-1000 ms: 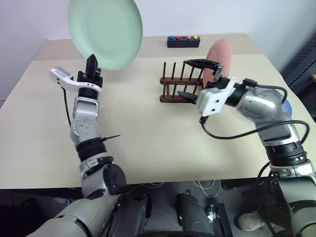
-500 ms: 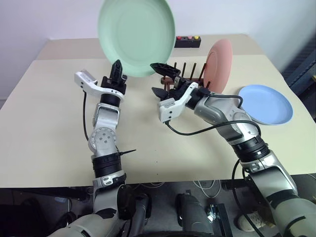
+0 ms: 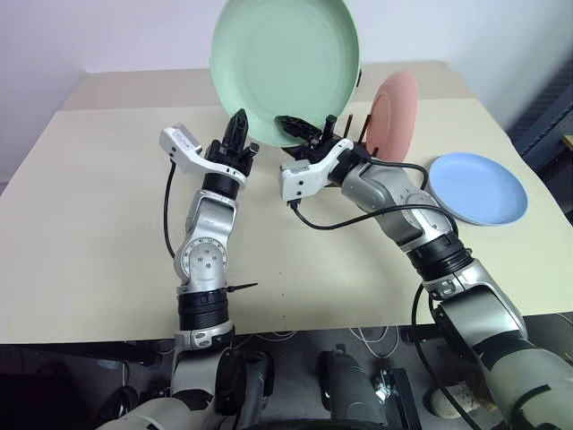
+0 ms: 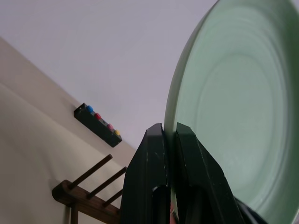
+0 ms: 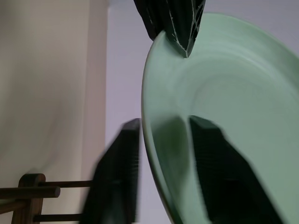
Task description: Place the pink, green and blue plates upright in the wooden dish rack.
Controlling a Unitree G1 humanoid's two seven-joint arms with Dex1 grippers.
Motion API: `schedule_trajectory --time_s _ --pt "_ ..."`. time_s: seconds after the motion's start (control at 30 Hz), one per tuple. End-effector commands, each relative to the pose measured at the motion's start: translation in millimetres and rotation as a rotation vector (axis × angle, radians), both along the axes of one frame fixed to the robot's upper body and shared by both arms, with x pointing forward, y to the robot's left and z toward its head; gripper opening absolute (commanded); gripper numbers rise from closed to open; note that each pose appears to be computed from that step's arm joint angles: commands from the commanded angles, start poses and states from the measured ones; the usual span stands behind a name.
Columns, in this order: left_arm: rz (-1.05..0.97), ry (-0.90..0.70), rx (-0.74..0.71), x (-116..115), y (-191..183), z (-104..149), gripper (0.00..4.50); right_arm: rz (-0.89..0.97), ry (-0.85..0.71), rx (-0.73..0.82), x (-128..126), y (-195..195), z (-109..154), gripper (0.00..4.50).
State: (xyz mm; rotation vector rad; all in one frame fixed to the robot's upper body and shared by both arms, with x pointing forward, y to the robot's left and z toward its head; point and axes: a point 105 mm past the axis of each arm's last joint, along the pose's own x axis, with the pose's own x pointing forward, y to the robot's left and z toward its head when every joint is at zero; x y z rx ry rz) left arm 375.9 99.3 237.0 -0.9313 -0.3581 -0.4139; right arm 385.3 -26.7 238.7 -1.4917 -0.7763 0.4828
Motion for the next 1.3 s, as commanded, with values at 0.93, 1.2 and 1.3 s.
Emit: schedule_trajectory --time_s 0.93,1.2,1.3 --pt "-0.216 -0.127 0.589 -40.4 48.5 -10.5 4.48 0.616 0.371 0.968 -55.6 -22.6 165.2 0.0" --pt "-0.396 -0.185 0.75 -58.2 58.6 12.8 4.48 0.781 1.01 1.31 -28.9 -75.3 140.5 0.0" --pt "-0.465 -0.227 0.801 -69.8 58.2 21.2 4.48 0.702 1.126 1.461 -9.3 -95.7 122.6 0.0"
